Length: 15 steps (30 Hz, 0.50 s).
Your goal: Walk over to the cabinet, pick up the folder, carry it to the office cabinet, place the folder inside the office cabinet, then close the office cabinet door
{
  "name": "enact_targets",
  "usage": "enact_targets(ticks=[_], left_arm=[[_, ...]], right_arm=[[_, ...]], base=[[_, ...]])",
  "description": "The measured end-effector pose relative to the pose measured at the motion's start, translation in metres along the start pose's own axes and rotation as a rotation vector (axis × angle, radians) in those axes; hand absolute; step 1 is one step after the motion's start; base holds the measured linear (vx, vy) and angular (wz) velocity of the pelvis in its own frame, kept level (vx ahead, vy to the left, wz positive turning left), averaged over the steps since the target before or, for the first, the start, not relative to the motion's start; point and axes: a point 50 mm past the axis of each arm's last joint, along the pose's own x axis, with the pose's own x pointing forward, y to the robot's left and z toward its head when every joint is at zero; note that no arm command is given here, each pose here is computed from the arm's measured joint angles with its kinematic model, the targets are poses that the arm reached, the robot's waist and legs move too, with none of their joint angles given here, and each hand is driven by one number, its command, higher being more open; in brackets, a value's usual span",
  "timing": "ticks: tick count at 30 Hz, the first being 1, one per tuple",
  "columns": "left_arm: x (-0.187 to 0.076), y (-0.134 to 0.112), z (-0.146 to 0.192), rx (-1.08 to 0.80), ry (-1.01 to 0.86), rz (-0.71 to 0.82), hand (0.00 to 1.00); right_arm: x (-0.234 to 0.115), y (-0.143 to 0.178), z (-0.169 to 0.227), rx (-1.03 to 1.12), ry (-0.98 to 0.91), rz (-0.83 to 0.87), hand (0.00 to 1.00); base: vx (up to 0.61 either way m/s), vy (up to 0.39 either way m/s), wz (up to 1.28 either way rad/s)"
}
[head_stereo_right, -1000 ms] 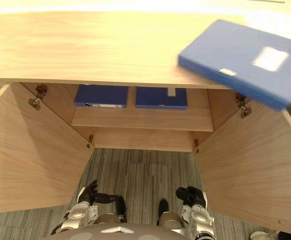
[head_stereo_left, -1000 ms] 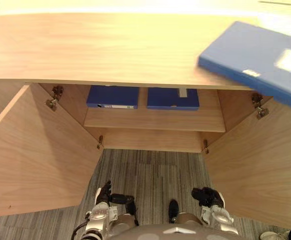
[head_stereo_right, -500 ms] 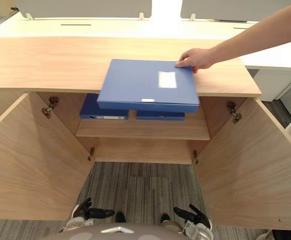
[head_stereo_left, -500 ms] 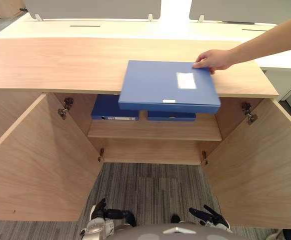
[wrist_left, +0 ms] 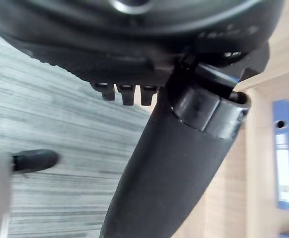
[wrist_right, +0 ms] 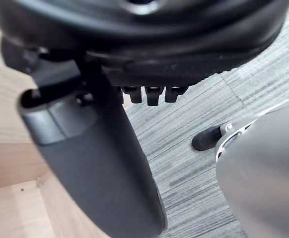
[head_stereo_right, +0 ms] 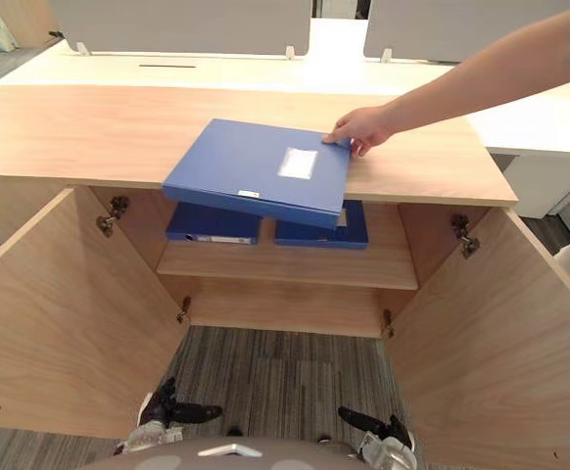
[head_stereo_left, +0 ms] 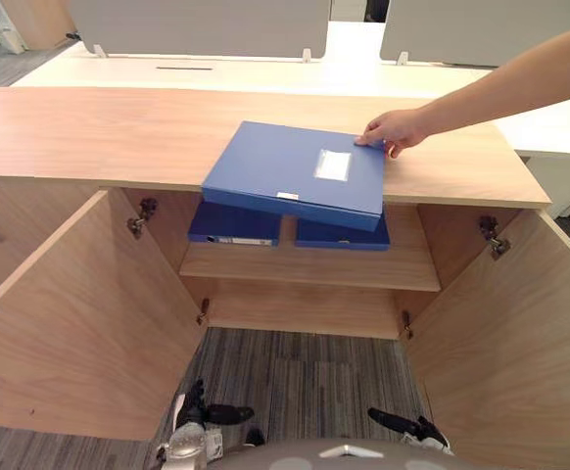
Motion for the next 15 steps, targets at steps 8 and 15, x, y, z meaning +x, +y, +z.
enact_targets(ticks=[8, 15], left_arm=[[-0.034, 0.006, 0.075, -0.192, -0.421, -0.003, 1.0], [-0.067, 0.019, 0.123, -0.254, -0.702, 0.012, 1.0]], right_arm=[[-0.001, -0.013, -0.008, -0.042, 0.009, -0.022, 1.0], [-0.003, -0.021, -0.015, -0.066, 0.019, -0.02, 1.0]], base=[[-0.02, -0.002, 0.09], [0.0, 0.0, 0.0]])
